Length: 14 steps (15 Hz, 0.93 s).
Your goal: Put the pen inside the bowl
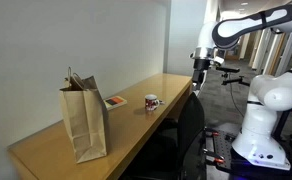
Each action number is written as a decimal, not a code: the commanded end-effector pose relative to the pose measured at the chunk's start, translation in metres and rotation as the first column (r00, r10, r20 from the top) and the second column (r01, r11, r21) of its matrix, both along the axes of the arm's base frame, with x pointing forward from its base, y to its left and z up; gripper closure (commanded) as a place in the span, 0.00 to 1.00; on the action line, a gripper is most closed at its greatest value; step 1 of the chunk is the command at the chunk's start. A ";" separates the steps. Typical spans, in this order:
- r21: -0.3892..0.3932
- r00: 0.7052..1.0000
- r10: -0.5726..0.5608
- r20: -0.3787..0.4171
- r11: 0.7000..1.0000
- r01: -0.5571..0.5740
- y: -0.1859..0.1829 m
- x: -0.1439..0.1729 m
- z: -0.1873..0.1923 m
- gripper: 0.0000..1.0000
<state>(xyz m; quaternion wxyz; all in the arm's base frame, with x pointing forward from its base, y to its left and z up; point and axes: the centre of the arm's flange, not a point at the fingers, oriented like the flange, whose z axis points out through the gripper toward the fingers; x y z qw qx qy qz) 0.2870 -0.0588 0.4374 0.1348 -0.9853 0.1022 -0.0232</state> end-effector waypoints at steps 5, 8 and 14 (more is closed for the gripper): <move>0.000 1.000 0.000 -0.001 1.000 0.000 0.000 0.000 0.000 0.00; -0.057 1.000 -0.028 0.005 0.998 0.028 -0.010 0.014 0.001 0.00; -0.201 1.000 -0.013 0.001 0.980 0.013 -0.072 0.069 0.002 0.00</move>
